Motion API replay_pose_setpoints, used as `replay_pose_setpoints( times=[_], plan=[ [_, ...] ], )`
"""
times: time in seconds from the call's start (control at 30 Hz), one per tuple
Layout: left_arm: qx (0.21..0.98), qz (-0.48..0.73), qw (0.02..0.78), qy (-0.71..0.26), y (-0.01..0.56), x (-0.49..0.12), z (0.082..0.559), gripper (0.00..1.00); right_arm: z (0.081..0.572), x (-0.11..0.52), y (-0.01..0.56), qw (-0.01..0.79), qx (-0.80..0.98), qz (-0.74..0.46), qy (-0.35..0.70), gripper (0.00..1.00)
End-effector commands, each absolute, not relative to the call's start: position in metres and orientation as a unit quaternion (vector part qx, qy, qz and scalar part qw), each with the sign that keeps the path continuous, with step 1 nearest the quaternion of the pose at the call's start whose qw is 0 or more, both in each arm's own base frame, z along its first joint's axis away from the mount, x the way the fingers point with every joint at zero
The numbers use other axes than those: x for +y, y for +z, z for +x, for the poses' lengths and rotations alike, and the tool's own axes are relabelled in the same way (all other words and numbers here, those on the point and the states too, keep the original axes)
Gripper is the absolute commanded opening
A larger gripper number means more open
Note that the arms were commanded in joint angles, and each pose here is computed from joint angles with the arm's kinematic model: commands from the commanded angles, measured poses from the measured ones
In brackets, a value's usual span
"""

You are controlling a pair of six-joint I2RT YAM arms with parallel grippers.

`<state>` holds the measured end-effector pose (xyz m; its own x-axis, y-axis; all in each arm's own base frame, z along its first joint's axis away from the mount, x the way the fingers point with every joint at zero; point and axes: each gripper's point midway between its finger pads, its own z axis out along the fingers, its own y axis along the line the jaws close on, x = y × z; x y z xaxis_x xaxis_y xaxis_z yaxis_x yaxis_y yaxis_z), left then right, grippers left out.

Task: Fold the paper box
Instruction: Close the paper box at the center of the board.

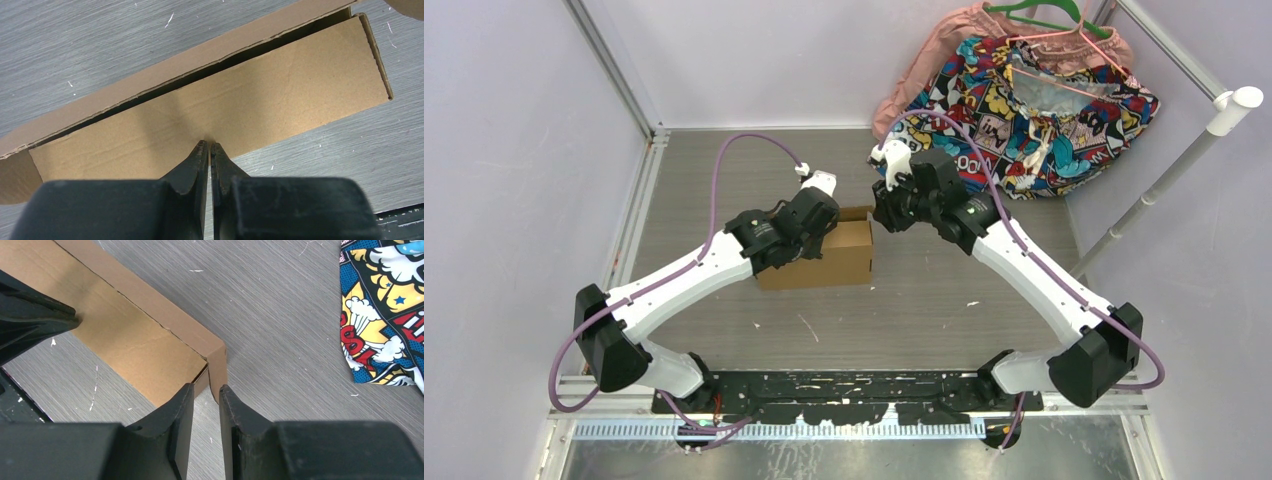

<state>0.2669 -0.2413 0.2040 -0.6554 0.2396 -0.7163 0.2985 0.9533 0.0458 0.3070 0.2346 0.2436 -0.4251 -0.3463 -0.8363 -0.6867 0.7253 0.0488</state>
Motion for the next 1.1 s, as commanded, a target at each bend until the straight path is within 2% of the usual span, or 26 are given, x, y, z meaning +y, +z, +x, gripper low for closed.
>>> replay_pose_setpoints(
  times=[0.0,0.83,1.07],
  plan=[
    [0.909,0.152,0.386,-0.029,0.2057,-0.2395,0.2662,0.08,0.3173,0.238,0.2627,0.465,0.806,-0.316,0.187,0.3],
    [0.909,0.151,0.386,-0.032,0.2066,-0.2398,0.2656,0.08,0.3223,0.2438,0.2598,0.461,0.809,-0.315,0.183,0.21],
    [0.91,0.151,0.385,-0.03,0.2059,-0.2387,0.2654,0.08,0.3214,0.2464,0.2623,0.459,0.81,-0.316,0.185,0.07]
  ],
)
